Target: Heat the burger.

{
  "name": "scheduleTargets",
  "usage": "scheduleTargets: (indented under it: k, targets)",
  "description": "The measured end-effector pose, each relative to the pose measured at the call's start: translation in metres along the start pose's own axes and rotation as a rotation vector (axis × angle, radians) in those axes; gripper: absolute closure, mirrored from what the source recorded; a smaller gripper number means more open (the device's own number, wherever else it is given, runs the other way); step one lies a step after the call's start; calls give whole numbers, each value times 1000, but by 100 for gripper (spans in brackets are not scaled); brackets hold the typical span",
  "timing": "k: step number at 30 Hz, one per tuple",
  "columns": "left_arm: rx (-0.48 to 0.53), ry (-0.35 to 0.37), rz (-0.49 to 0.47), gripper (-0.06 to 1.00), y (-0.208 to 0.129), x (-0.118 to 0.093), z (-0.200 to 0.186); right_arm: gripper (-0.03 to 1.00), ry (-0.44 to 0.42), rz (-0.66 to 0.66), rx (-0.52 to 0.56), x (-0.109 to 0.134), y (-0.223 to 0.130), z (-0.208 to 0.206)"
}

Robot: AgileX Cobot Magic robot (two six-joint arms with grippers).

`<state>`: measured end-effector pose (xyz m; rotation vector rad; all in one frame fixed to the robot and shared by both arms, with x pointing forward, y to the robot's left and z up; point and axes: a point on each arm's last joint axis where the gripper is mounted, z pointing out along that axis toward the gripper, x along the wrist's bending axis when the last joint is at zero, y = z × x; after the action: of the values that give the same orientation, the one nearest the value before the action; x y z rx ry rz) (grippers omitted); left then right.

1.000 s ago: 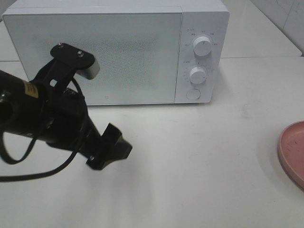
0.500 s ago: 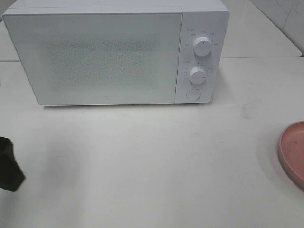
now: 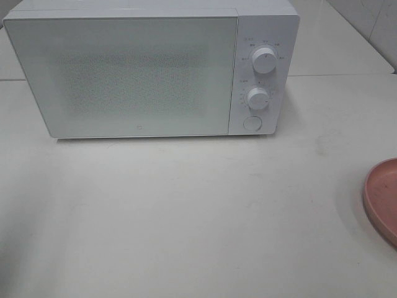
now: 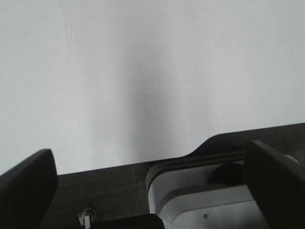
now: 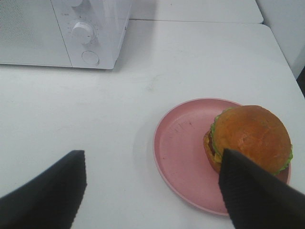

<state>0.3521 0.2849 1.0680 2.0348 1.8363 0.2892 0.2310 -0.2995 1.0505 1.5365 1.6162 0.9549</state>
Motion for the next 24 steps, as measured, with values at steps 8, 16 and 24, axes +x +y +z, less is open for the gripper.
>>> scheduleTargets:
  k: [8,16,24]
  targets:
    - [-275,12,43,-4,-59,-5,-29,21,0,0,0,0,0,0]
    - [-548,26,78,-4,-110,-8,-41,21,0,0,0,0,0,0]
    - [-662,21,91,-4,-119,-9,-41,21,0,0,0,0,0,0]
